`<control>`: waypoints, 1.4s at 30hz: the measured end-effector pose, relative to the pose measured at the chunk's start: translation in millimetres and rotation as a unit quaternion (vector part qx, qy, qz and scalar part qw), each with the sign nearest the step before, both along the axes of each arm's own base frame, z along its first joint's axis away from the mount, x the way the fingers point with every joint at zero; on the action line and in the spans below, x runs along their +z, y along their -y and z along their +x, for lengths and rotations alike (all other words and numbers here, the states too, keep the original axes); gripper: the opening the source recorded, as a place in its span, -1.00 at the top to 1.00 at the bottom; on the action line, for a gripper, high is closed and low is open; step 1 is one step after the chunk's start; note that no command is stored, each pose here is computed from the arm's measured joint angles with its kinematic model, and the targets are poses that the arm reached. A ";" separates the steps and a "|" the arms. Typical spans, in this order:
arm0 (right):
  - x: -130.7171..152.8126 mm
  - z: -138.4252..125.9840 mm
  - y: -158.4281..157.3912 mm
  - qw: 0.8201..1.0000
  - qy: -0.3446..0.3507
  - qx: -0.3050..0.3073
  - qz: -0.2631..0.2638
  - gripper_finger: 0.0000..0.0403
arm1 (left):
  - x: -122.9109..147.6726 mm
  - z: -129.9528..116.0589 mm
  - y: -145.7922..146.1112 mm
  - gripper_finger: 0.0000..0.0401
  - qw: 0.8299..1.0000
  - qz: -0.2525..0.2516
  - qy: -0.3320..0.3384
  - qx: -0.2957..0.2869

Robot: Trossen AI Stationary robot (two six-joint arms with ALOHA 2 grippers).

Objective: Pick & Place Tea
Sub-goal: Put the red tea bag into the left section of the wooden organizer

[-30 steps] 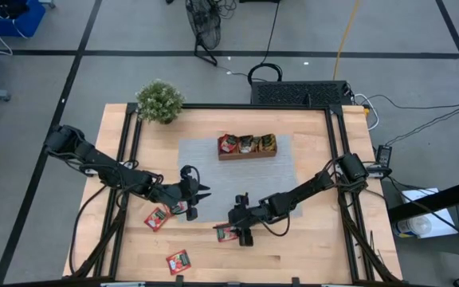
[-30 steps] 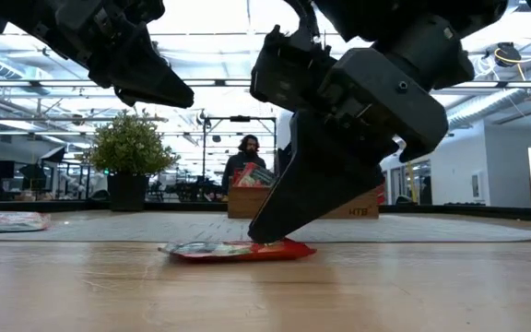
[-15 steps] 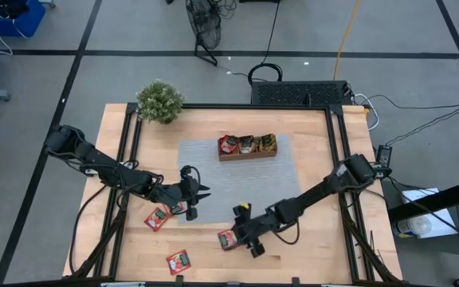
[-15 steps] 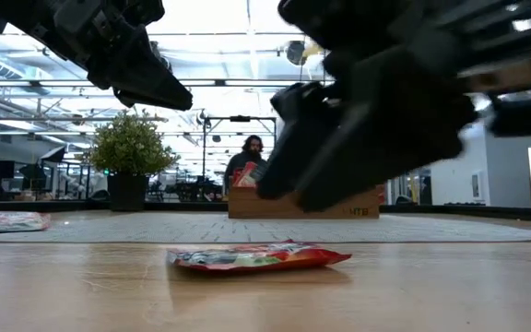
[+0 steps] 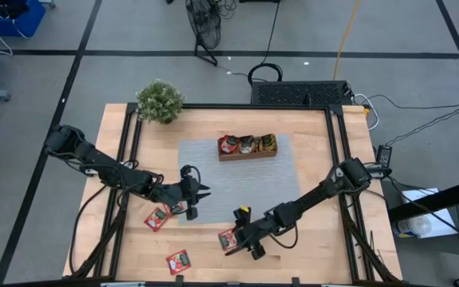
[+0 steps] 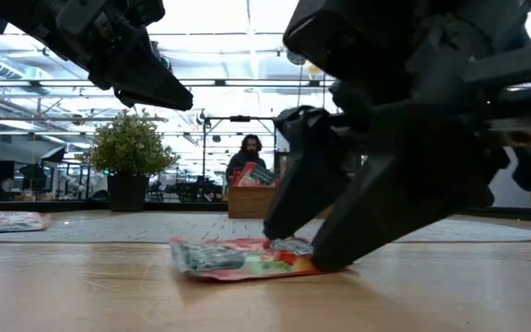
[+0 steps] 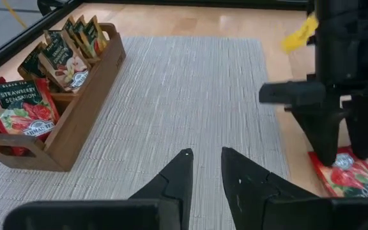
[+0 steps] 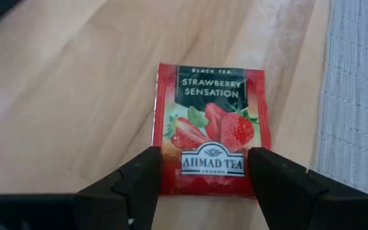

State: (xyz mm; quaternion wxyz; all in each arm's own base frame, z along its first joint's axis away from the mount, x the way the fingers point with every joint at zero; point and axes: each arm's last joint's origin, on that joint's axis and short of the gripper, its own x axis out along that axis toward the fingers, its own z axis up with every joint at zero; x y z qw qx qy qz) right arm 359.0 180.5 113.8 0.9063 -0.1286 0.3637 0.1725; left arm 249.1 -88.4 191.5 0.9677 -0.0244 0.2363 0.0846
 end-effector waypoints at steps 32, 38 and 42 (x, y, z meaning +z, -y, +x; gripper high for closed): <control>8.7 -8.6 -3.8 0.992 0.042 -0.053 -0.108 0.89 | 0.5 3.1 -8.1 0.56 0.997 -0.056 0.014 0.045; 27.0 -9.7 9.4 0.905 0.140 -0.246 -0.317 0.87 | 7.6 6.9 -7.3 0.56 0.976 -0.183 0.073 0.097; 31.6 -3.7 23.9 0.872 0.150 -0.294 -0.362 0.84 | 10.1 8.9 -8.5 0.56 0.964 -0.222 0.094 0.113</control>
